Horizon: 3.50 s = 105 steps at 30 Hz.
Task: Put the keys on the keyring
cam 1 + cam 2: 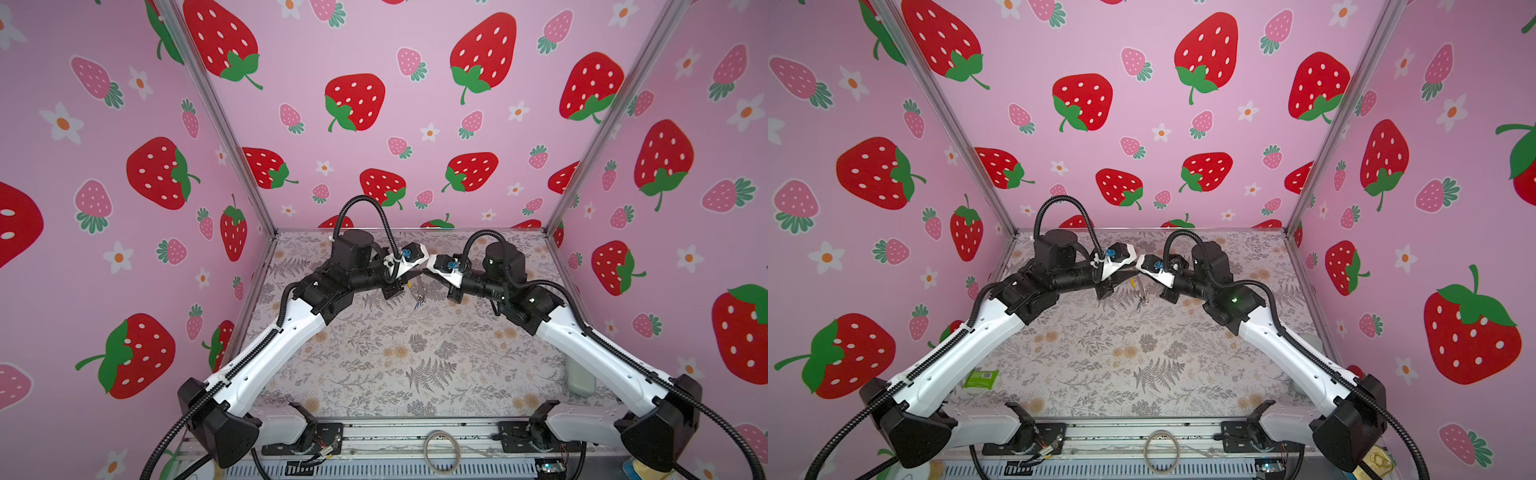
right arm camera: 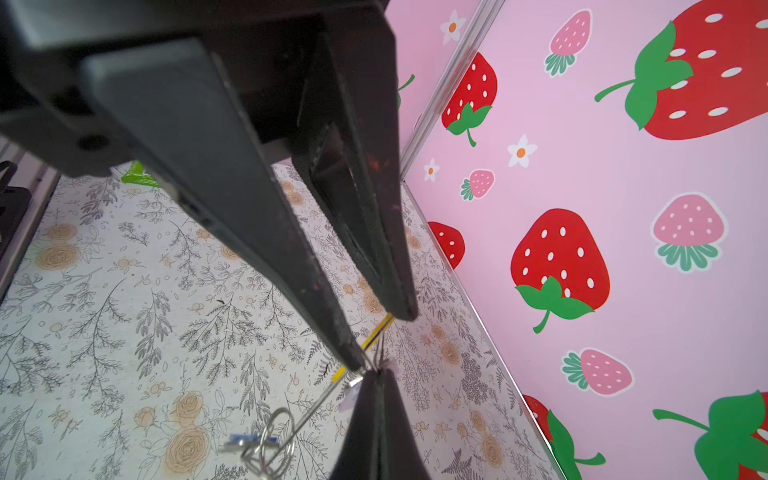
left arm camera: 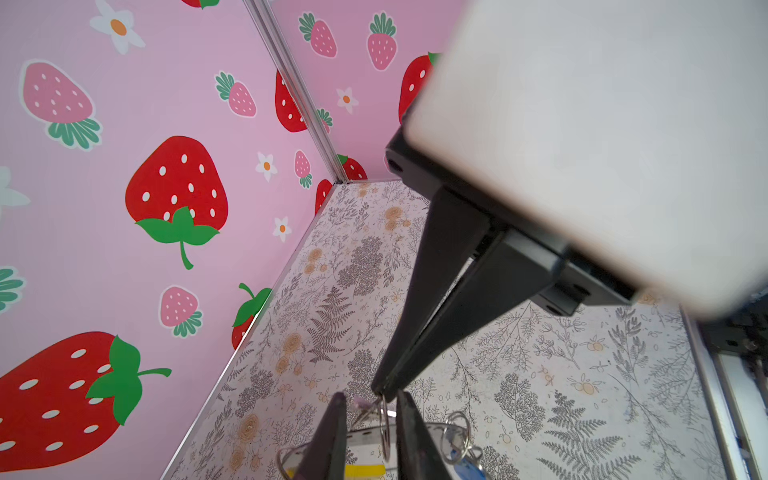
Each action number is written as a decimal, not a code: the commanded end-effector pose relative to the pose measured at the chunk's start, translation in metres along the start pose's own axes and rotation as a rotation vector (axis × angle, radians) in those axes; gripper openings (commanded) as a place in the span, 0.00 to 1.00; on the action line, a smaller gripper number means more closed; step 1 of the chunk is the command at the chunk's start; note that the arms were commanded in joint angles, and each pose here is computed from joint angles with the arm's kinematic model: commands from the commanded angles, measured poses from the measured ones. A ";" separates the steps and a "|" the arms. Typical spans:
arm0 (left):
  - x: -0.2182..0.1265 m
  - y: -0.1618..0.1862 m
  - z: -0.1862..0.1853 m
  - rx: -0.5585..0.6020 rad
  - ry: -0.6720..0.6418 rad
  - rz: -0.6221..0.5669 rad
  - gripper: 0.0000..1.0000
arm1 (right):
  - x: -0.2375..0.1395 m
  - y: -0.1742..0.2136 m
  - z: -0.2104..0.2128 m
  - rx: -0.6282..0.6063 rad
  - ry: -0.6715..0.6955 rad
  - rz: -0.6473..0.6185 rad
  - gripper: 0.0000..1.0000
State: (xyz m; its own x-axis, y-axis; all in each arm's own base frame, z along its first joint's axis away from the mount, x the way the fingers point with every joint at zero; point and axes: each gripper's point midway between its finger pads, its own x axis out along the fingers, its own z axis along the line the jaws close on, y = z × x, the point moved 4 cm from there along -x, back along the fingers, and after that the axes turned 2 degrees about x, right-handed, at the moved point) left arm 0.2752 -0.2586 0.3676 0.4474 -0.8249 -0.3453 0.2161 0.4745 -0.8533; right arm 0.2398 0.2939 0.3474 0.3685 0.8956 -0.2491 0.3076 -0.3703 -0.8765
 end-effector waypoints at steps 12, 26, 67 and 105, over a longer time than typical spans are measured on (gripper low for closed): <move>0.005 0.002 0.006 -0.056 0.004 0.035 0.18 | -0.002 -0.011 -0.007 0.007 0.040 -0.037 0.00; 0.010 -0.002 0.008 -0.062 0.021 0.023 0.00 | -0.004 -0.010 -0.009 0.006 0.070 -0.038 0.04; -0.011 -0.027 -0.008 0.006 0.244 -0.357 0.00 | -0.021 -0.017 0.002 0.015 -0.020 -0.196 0.21; -0.009 -0.034 0.010 -0.045 0.093 -0.478 0.00 | -0.012 -0.004 -0.005 0.082 -0.018 -0.135 0.00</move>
State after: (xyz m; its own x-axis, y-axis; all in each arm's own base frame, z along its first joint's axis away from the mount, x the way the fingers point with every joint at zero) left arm 0.2740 -0.2657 0.3785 0.2028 -0.9783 -0.0433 0.2607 0.0965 -0.9606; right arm 0.2391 0.2812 0.3504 0.3274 0.9356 -0.1318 0.2775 -0.2286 -0.9331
